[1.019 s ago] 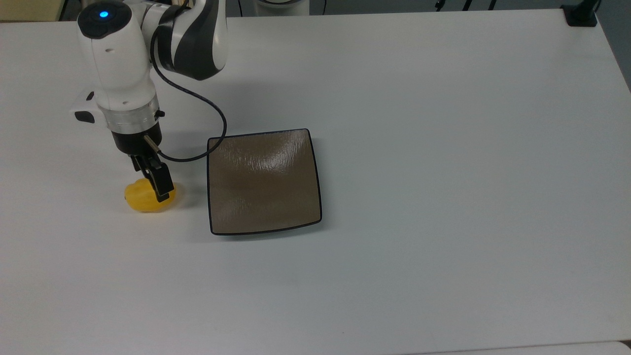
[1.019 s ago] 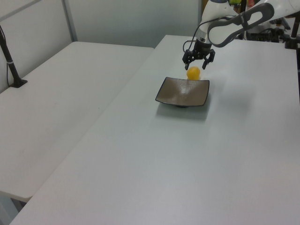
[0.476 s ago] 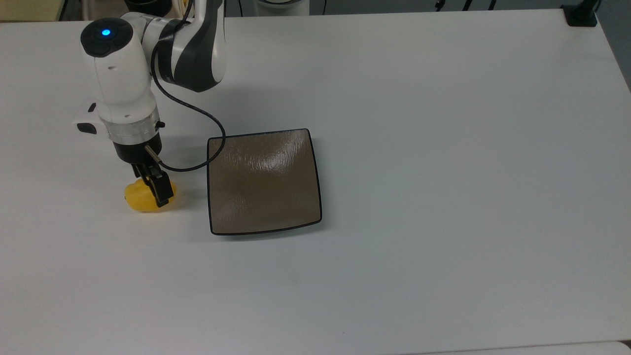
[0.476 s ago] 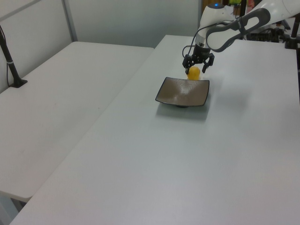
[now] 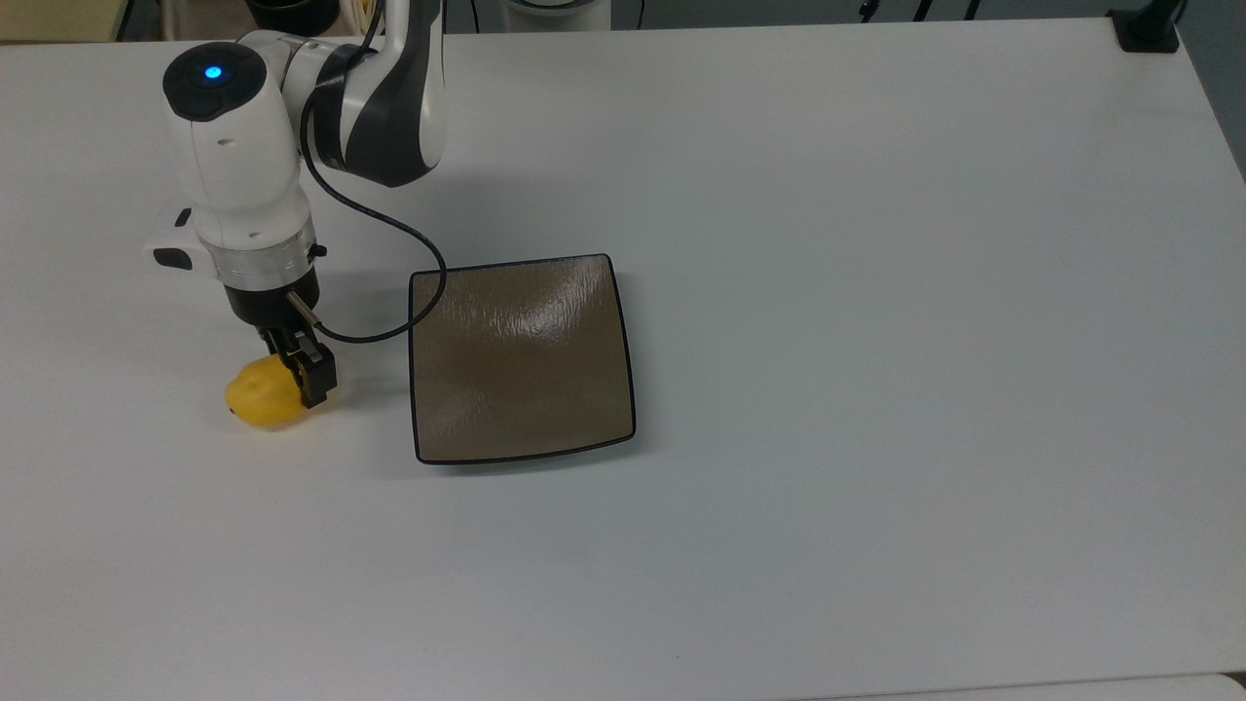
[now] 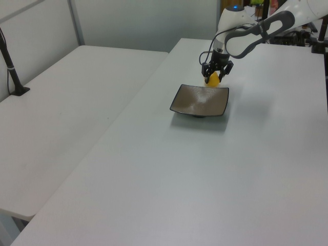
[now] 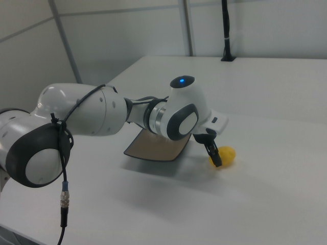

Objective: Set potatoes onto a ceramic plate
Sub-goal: 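Lift the grasped yellow potato off the table, then carry the potato over the brown plate and lower it onto it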

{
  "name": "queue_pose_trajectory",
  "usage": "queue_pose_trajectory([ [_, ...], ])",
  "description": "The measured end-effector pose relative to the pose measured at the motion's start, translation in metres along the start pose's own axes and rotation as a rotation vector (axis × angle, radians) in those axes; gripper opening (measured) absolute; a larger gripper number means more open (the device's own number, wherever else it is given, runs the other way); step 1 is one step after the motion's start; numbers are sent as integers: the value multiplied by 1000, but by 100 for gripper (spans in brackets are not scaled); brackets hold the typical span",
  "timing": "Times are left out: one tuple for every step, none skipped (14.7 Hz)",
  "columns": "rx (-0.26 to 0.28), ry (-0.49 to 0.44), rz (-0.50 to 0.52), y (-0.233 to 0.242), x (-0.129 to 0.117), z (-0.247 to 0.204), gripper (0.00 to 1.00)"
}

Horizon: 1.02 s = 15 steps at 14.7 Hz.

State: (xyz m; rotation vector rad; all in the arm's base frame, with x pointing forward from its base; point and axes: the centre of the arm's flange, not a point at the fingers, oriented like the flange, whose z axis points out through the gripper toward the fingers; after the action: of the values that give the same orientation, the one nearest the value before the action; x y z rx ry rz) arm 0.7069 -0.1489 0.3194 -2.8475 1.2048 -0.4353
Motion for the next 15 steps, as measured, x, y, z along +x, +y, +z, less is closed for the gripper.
queue_pose_trajectory([
  [1, 2, 1, 0, 1, -1, 65],
  [3, 6, 4, 1, 3, -2, 65],
  [5, 10, 6, 2, 6, -4, 65],
  [9, 18, 8, 1, 9, -8, 65],
  [15, 27, 10, 0, 13, -12, 65],
  [21, 36, 11, -1, 16, -18, 65],
  [27, 46, 11, -3, 19, -23, 65],
  [33, 54, 11, -5, 21, -29, 65],
  [40, 63, 10, -7, 23, -36, 65],
  [52, 75, 8, -10, 24, -47, 65],
  [65, 86, 3, -15, 23, -59, 65],
  [82, 93, -6, -24, 20, -71, 65],
  [96, 94, -18, -33, 14, -80, 65],
  [101, 85, -35, -44, 5, -86, 65],
  [98, 72, -47, -52, -2, -89, 65],
])
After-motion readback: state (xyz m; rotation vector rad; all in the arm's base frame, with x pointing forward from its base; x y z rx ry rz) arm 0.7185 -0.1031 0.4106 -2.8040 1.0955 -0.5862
